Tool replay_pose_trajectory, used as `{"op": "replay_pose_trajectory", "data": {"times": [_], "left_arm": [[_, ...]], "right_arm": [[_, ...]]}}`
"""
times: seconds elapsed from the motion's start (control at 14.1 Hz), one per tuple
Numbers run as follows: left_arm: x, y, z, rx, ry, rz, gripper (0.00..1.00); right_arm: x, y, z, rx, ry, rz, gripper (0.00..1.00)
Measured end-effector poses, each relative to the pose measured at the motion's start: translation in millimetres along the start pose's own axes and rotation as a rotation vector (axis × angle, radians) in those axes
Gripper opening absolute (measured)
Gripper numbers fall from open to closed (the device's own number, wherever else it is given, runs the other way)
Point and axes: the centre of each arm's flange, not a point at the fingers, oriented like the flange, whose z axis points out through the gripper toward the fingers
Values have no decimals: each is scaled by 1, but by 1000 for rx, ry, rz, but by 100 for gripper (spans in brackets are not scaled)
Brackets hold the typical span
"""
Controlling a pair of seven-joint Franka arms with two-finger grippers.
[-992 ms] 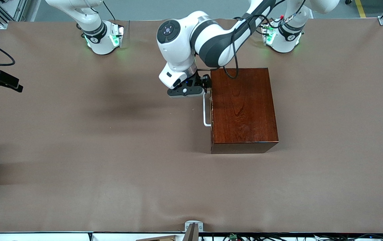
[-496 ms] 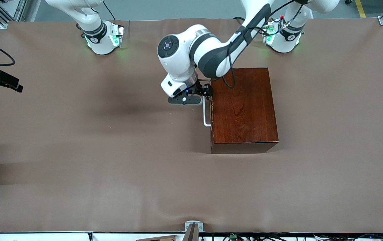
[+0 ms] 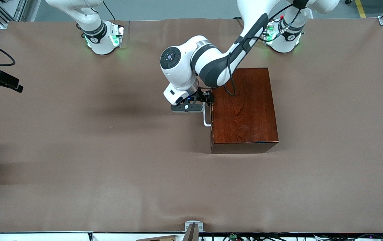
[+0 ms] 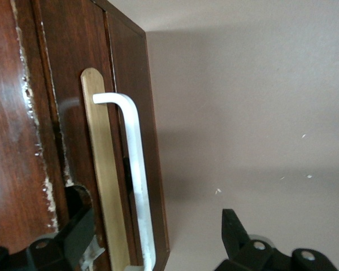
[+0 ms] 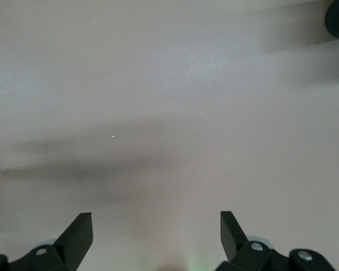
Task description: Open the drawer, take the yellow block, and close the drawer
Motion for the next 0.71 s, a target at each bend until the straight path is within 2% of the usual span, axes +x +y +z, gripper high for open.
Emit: {"op": "replay_pose_trajectory", "data": {"times": [0.35,0.71], "left_arm": [[2,5,10,-6,1,-26,100],[2,9,22,-3,-5,-24,100]], "right_arm": [[4,-2,2,-1,13,-3,100],[14,-9,15,-2,-6,-13,100]]}}
